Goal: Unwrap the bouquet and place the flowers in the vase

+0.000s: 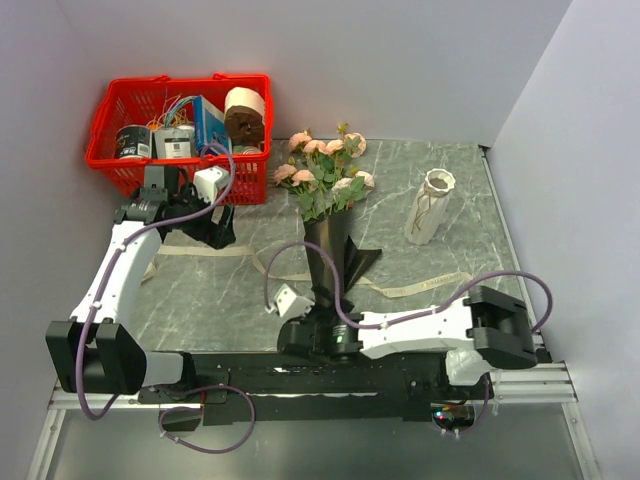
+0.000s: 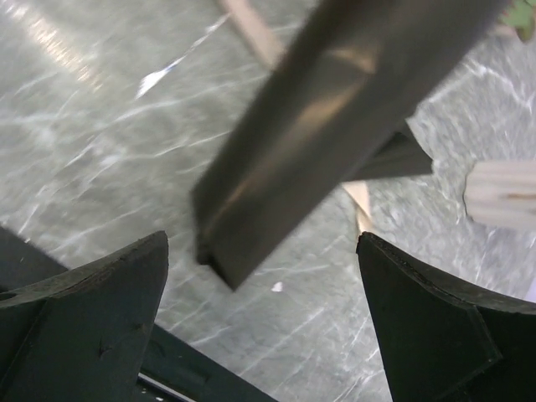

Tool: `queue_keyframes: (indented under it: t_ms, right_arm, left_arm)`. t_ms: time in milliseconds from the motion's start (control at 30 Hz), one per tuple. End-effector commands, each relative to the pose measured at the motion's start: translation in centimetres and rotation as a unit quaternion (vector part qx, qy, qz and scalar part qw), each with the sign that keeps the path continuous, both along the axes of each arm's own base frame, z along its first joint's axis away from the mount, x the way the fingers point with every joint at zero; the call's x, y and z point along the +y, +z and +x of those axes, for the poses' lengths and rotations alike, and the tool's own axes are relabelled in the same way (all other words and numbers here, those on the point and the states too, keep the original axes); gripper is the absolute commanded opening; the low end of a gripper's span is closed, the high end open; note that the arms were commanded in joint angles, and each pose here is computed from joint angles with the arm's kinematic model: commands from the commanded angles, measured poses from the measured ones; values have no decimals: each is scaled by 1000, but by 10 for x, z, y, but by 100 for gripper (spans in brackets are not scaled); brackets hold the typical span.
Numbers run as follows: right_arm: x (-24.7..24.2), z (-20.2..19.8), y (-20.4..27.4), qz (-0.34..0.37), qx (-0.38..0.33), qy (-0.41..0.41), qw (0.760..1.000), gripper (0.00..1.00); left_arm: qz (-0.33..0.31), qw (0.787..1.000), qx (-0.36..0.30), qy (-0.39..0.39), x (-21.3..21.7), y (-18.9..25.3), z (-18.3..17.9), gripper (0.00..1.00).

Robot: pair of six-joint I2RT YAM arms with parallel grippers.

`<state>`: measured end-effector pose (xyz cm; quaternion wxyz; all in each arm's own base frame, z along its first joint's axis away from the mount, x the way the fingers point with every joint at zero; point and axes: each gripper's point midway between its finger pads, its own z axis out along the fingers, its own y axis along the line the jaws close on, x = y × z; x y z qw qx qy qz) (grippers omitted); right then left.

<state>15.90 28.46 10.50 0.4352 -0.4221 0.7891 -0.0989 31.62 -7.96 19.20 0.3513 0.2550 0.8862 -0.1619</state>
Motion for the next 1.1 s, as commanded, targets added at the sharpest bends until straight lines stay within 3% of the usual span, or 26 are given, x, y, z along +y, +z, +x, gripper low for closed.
queue_keyframes:
  t_ms: [0, 100, 567, 1067]
  right_arm:
    - [15, -3, -1, -7, -9, 16, 1000, 100]
    - [7, -7, -19, -29, 5, 7, 1000, 100]
    - [-21, 11, -38, -58, -54, -75, 994, 97]
    - [-19, 29, -24, -2, -79, -132, 988, 78]
  left_arm:
    - [-11, 1000, -10, 5, -2, 4, -2, 96]
    - [-16, 1000, -4, 5, -3, 2, -4, 96]
    - [-15, 999, -20, 20, 0, 6, -22, 96]
    - [-4, 999, -22, 26, 4, 1, -20, 96]
